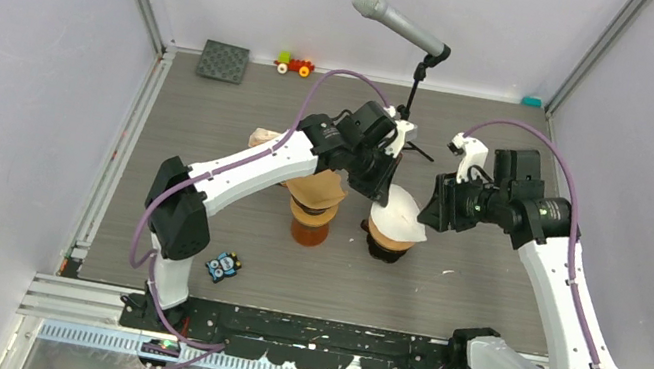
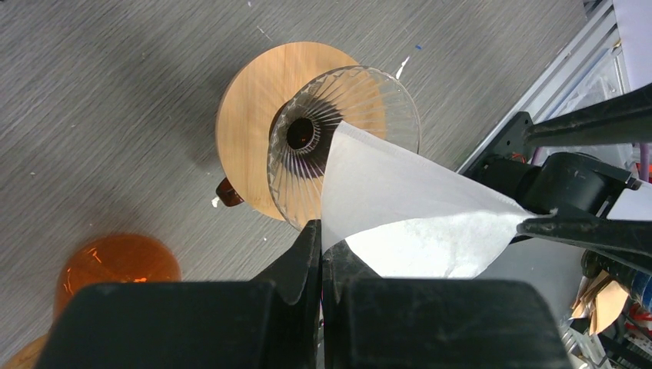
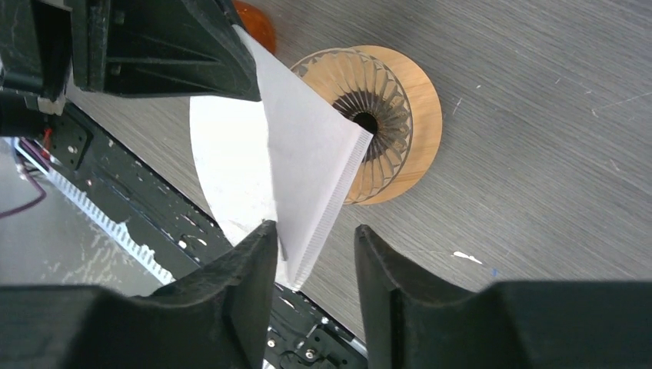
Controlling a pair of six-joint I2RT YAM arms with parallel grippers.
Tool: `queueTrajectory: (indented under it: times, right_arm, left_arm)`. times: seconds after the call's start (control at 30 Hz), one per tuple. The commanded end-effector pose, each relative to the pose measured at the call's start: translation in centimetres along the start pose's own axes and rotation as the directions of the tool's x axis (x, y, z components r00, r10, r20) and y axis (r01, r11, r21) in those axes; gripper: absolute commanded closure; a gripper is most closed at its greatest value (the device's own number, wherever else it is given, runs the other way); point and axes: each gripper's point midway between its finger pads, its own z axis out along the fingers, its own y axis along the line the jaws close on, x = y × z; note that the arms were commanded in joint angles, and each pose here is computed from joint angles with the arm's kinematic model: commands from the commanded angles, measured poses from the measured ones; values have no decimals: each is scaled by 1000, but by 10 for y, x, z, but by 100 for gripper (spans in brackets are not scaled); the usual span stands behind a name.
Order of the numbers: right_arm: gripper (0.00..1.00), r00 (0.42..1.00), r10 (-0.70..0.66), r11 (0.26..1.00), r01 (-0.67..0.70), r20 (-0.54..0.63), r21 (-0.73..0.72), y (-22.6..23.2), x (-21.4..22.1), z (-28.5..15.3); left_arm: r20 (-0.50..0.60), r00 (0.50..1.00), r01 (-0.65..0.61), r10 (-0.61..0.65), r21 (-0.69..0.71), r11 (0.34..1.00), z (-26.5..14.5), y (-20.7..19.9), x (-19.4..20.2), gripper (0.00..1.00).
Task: Place the coffee filter in the dripper
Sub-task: Place the coffee filter in the coffee dripper.
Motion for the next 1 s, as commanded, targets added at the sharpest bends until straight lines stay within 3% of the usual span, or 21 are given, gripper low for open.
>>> queueTrajectory:
  times: [0.0, 0.07, 0.33, 0.57, 0.97]
  right_arm:
    - [59, 999, -37, 999, 37, -3, 9, -3, -3, 4]
    - [67, 999, -39, 999, 39, -13, -1, -2, -2, 6]
    - [73, 997, -70, 997, 71, -24, 8, -3, -3, 10]
    - [99, 987, -159, 987, 159, -29, 3, -4, -10, 7]
    - [99, 951, -292, 956, 288, -99, -56, -9, -16, 11]
  left_arm:
    - [44, 999, -10, 10, 5, 1000, -7, -4, -14, 100]
    - [45, 999, -10, 10, 7, 1000, -7, -4, -14, 100]
    - [44, 999, -8, 7, 19, 1000, -7, -6, -13, 100]
    - [64, 998, -31, 29, 27, 999, -8, -6, -12, 85]
    - [137, 981, -141, 136, 23, 990, -16, -5, -20, 61]
